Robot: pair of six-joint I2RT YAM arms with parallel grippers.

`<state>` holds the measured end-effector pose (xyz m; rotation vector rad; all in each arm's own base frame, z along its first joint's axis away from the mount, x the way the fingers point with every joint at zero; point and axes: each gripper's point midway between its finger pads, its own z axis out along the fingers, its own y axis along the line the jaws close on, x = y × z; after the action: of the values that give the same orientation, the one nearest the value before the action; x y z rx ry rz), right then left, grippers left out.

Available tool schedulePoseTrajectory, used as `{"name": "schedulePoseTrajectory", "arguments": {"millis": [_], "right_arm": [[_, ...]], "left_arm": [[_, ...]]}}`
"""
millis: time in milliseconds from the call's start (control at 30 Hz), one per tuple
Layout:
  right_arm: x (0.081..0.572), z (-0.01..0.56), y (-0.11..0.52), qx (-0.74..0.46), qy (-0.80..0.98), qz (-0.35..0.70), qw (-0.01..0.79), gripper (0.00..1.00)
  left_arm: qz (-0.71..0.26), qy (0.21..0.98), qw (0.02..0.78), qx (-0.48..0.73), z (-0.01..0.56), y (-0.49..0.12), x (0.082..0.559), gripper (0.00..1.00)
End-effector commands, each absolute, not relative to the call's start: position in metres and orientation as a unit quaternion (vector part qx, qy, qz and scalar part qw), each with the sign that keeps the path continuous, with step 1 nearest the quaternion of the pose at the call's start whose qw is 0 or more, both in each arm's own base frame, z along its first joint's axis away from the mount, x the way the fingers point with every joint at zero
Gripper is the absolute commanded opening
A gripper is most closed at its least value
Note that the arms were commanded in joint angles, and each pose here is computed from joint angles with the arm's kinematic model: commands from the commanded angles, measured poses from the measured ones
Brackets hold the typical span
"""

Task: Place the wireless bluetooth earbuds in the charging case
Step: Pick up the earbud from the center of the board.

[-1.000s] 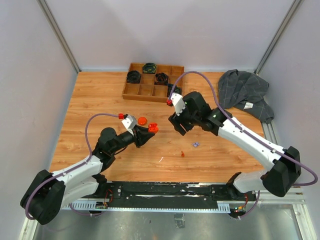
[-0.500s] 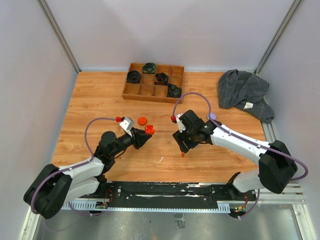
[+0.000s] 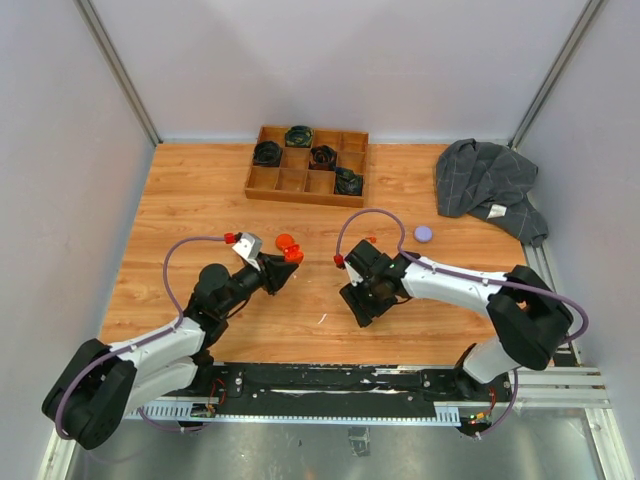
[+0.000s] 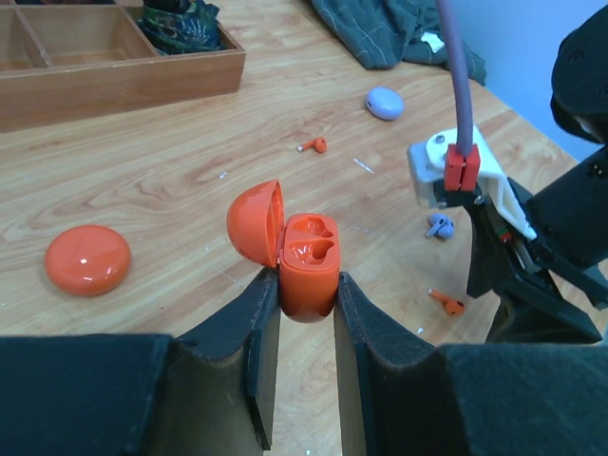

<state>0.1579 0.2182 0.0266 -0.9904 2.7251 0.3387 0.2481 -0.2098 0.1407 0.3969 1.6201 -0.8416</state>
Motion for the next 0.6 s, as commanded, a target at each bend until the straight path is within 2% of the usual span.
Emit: {"name": "schedulePoseTrajectory", "arguments": {"millis": [0, 333, 567], "right_arm": [[0.149, 0.019, 0.231, -0.339, 0.927, 0.129, 0.096, 0.57], [0.153, 0.014, 0.260, -0.364, 0.917, 0.138, 0.090, 0.54], [0.171, 0.027, 0.287, -0.366, 0.909, 0.161, 0.122, 0.53]], "left_arm": [[-0.343, 0.695, 0.613, 0.156, 0.145, -0.200, 0.253, 0.00], [-0.338, 0.695, 0.617, 0.147, 0.146, -0.197, 0.254, 0.00], [-0.335, 0.692, 0.624, 0.139, 0.149, -0.193, 0.254, 0.00]]}}
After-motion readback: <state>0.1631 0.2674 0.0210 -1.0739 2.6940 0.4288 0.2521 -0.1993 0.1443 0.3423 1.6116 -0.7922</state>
